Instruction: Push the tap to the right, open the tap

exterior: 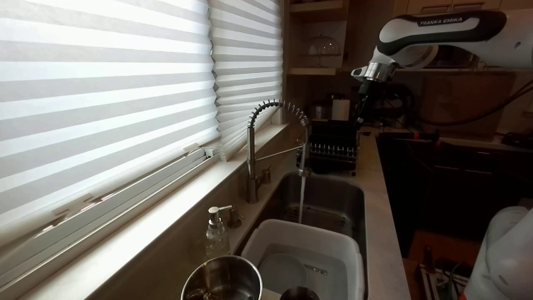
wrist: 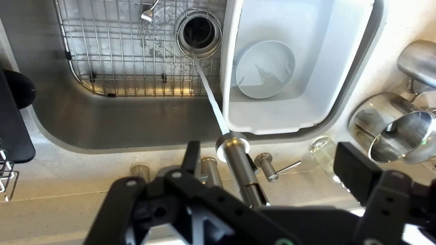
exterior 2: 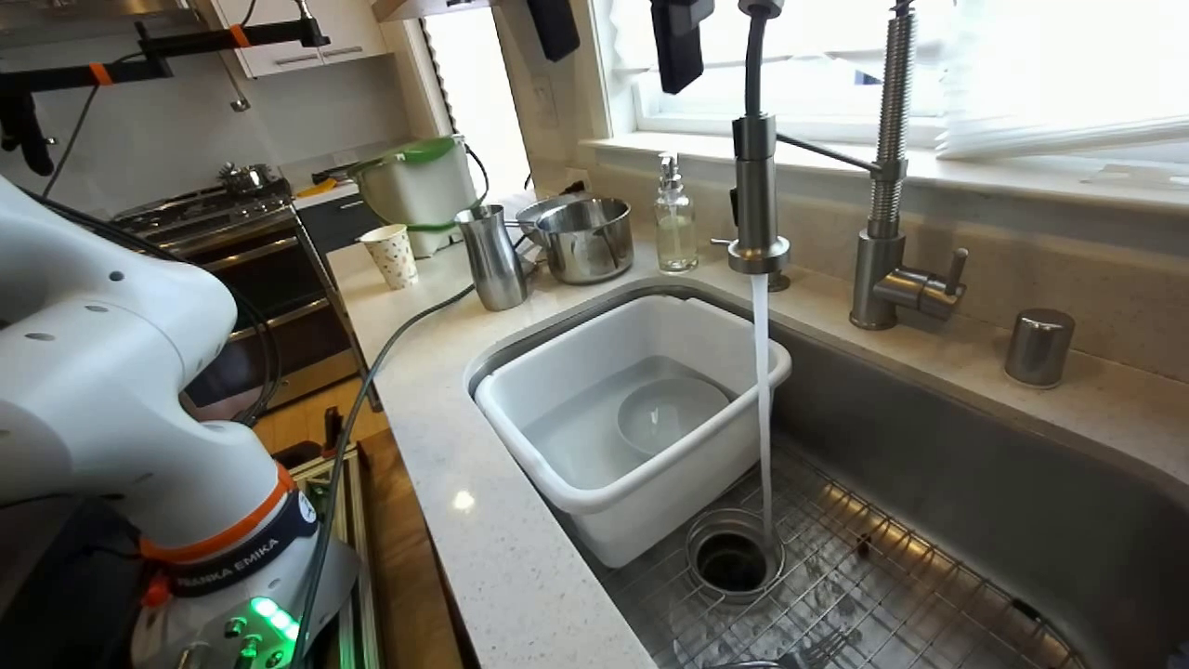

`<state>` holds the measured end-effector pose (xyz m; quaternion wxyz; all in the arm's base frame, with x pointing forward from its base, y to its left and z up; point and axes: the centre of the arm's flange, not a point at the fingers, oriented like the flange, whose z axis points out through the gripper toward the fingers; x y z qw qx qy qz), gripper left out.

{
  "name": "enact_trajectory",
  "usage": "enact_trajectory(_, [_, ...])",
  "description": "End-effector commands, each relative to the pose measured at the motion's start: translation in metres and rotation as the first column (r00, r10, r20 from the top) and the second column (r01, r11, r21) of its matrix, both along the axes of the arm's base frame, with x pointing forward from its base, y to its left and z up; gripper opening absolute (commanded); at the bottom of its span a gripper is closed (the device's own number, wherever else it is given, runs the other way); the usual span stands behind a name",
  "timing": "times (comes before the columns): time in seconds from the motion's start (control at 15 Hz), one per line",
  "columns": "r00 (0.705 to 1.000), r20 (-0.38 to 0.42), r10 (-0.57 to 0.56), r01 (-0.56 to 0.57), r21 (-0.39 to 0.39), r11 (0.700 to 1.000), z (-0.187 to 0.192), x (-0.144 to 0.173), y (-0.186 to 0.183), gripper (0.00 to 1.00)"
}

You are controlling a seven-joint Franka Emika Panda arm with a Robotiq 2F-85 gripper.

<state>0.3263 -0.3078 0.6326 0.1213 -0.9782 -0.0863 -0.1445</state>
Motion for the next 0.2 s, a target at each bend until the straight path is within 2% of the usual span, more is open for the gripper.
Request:
enact_trajectory(0.0, [1.0,0.0,0.0,0.0,0.0,1.0,0.0,0.0,-0.0001,1.0])
enact_trajectory(0.13, [1.0,0.0,0.0,0.0,0.0,1.0,0.0001,-0.0001,-0.0002,1.0])
